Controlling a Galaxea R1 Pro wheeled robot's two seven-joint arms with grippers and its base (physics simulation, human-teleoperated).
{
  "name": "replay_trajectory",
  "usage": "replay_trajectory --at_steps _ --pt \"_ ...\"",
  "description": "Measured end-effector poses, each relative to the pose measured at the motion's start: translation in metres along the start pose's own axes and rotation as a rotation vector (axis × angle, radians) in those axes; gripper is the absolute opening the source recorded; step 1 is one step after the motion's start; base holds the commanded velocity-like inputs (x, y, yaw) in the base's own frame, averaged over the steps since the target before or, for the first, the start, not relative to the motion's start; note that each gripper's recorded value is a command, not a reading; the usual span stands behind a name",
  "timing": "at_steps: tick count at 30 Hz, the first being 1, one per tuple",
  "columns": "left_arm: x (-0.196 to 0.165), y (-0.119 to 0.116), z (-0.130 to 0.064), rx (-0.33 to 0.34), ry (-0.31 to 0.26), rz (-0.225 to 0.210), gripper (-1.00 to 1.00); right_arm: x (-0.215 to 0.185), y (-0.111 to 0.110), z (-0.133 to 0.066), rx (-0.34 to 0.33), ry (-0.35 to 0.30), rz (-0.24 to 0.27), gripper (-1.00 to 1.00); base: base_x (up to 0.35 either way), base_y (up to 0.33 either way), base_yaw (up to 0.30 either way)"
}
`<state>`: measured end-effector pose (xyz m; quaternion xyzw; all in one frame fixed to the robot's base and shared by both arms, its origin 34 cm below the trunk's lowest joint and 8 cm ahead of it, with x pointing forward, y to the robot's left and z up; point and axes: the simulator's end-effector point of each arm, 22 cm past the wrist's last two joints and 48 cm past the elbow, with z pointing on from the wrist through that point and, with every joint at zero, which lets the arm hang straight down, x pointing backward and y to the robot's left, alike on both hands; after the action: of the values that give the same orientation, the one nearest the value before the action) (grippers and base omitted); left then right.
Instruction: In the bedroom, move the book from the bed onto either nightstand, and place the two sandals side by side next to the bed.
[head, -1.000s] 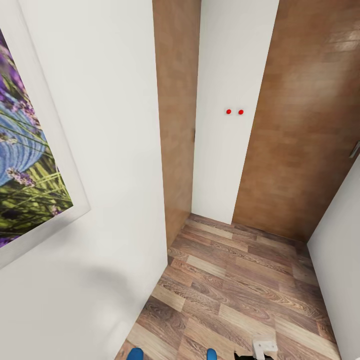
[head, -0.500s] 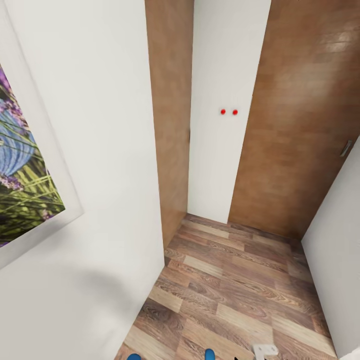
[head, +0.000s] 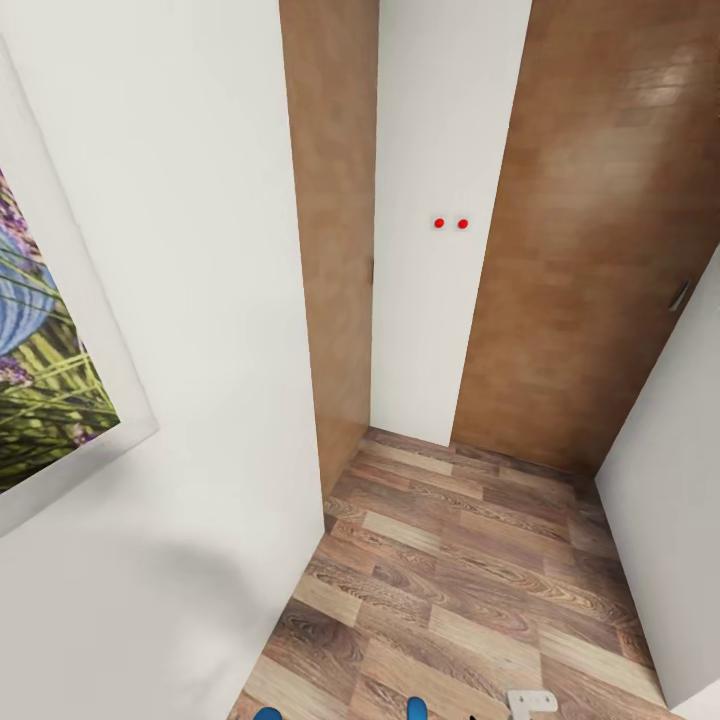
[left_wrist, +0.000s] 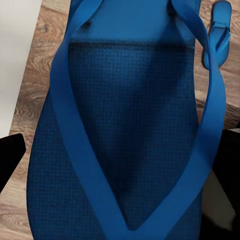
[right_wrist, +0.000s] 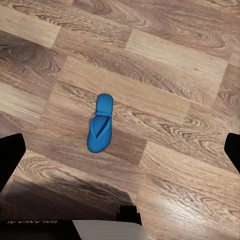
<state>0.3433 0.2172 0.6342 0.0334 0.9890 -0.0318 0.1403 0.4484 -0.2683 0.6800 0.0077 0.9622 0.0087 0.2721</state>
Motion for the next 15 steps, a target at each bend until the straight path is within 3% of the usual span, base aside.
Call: replay_trajectory --at_steps 15 --pt "-0.0011 0.0002 0.0000 0.000 -0.003 -0.001 -1.00 0.0003 0.0026 0.0001 -0.003 0.000 -0.003 1.00 0.000 0.000 -0.040"
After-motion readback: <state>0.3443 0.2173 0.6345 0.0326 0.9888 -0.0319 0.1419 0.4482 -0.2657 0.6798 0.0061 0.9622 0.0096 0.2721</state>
